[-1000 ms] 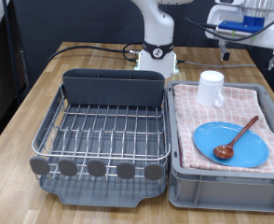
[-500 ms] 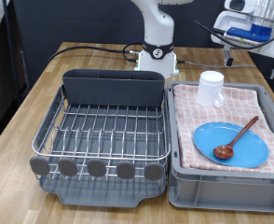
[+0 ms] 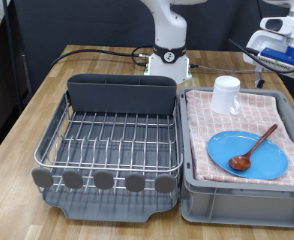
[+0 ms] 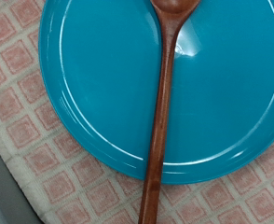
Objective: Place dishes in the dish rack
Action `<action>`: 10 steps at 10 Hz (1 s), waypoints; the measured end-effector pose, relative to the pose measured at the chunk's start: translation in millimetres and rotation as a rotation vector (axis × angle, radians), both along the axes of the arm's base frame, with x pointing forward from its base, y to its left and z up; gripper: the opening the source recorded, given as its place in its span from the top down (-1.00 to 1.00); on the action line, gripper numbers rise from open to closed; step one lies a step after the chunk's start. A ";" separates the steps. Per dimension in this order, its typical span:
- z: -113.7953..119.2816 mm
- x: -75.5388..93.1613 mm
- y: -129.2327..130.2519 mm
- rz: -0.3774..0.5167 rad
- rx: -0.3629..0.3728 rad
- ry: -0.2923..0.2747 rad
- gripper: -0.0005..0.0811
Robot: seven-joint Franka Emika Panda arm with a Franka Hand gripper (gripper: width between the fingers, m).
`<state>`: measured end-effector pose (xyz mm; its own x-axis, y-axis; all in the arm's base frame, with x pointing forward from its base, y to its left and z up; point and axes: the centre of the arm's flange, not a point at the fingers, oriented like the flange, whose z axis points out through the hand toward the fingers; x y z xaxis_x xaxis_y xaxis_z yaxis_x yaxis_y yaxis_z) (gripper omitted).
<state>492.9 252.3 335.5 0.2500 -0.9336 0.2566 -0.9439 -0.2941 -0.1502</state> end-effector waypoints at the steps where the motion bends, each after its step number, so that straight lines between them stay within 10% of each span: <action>1: -10.2 3.0 0.5 -0.004 0.005 -0.012 -0.98; 10: -83.1 14.6 -6.2 -0.036 0.056 -0.056 -0.98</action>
